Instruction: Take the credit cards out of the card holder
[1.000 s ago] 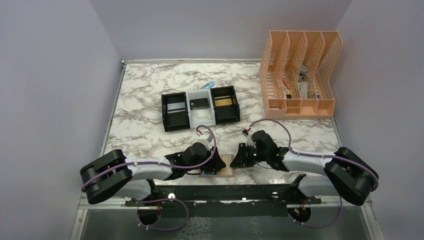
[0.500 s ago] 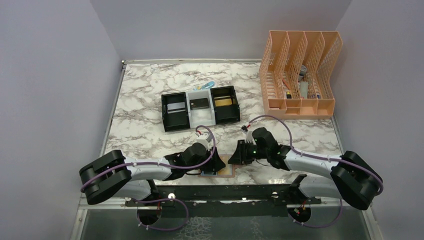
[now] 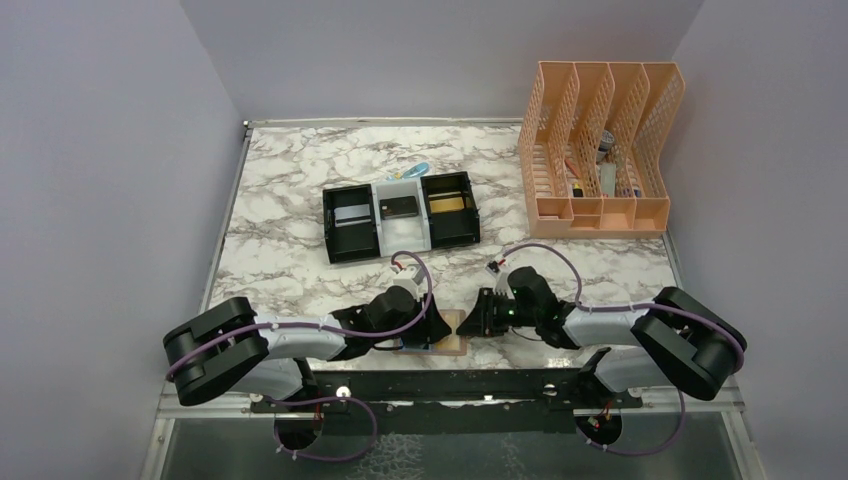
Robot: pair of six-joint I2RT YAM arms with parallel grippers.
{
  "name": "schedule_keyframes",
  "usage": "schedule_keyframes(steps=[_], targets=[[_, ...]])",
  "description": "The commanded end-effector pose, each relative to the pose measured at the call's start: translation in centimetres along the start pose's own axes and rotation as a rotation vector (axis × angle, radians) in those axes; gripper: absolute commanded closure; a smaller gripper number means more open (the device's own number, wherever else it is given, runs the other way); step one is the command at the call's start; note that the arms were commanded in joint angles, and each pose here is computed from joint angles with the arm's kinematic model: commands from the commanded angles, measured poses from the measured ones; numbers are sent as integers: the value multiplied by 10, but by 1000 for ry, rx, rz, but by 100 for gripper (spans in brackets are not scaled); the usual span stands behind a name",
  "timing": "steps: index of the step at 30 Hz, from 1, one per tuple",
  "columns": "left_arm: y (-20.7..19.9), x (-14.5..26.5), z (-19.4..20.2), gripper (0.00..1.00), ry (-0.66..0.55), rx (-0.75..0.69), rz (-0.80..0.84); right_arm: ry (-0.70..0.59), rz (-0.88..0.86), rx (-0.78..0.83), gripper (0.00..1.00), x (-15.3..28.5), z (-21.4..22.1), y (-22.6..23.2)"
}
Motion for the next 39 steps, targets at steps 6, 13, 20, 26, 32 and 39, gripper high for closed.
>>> schedule_keyframes(steps=[6,13,20,26,32,39], targets=[[19,2,5,49,-33,48,-77,101,204,-48,79,7,36,-39],[19,10,-5,56,-112,73,-67,63,149,32,72,15,11,-14],[22,11,-3,56,-113,79,-69,-29,10,145,75,30,-17,25],[21,11,-2,56,-103,73,-67,29,-183,163,79,19,-17,47],[21,8,1,55,-79,68,-72,91,-14,92,82,-4,-6,10],[32,5,9,54,-64,101,-109,168,164,26,84,-9,27,-35]])
Point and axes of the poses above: each gripper's point midway between its finger pads, its own x axis back along the fingers, its own y axis along the line the jaws close on, z = x × y, the point moved 5 cm from there along x, back along the fingers, and after that the axes turned 6 degrees about x, right-handed, at the moved point
